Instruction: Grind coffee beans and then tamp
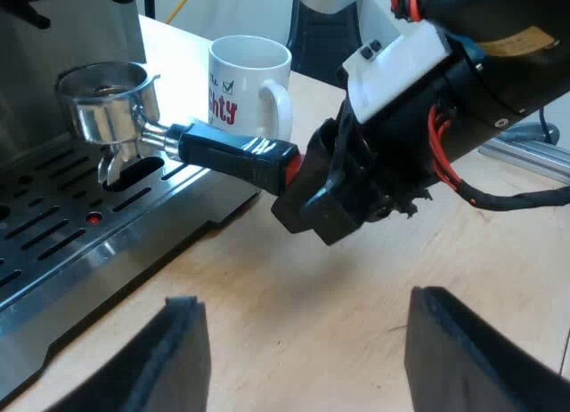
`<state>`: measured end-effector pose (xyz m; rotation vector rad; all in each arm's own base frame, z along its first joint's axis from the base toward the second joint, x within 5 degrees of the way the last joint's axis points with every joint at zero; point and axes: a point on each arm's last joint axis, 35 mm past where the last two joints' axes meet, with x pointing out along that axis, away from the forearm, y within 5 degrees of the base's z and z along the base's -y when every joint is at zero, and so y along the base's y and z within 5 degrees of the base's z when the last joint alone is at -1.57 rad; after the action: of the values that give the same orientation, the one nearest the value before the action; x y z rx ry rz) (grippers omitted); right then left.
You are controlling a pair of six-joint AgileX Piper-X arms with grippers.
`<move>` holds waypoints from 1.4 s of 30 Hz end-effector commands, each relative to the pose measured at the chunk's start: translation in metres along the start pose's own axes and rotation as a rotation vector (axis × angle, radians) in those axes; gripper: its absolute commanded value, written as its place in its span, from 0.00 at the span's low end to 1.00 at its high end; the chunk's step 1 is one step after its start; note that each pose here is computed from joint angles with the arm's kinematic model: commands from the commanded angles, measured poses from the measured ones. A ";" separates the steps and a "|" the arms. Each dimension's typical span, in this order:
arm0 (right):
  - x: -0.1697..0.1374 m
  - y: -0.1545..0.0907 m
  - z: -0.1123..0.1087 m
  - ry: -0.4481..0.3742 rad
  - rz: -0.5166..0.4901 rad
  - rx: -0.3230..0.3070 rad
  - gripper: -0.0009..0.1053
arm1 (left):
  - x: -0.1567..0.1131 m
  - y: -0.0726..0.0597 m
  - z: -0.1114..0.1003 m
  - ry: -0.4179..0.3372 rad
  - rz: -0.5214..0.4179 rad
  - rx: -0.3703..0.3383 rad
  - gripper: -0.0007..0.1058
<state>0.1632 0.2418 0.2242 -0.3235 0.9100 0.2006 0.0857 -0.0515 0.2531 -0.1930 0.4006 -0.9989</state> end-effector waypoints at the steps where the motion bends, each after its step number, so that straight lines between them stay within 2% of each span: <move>1: -0.008 -0.002 0.006 -0.056 -0.023 0.029 0.01 | -0.002 -0.003 0.005 -0.018 -0.012 0.012 0.48; 9: -0.022 -0.005 0.001 -0.059 -0.046 -0.009 0.01 | -0.002 -0.003 0.005 -0.018 -0.012 0.012 0.48; 19: -0.046 -0.005 -0.008 -0.108 -0.042 -0.053 0.01 | -0.002 -0.003 0.005 -0.018 -0.012 0.012 0.48; 25: -0.055 -0.002 -0.019 -0.129 -0.019 -0.035 0.01 | -0.002 -0.003 0.005 -0.018 -0.012 0.012 0.48; 31: -0.061 -0.003 -0.039 -0.143 0.004 -0.027 0.01 | -0.002 -0.003 0.005 -0.018 -0.012 0.012 0.48; 38: -0.076 0.000 -0.063 -0.216 0.017 -0.105 0.01 | -0.002 -0.003 0.005 -0.018 -0.012 0.012 0.48; 42: -0.079 0.003 -0.073 -0.226 0.033 -0.144 0.01 | -0.002 -0.003 0.005 -0.018 -0.012 0.012 0.48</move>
<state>0.0658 0.2172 0.2411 -0.4094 0.7474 0.3370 0.0857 -0.0515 0.2531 -0.1930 0.4006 -0.9989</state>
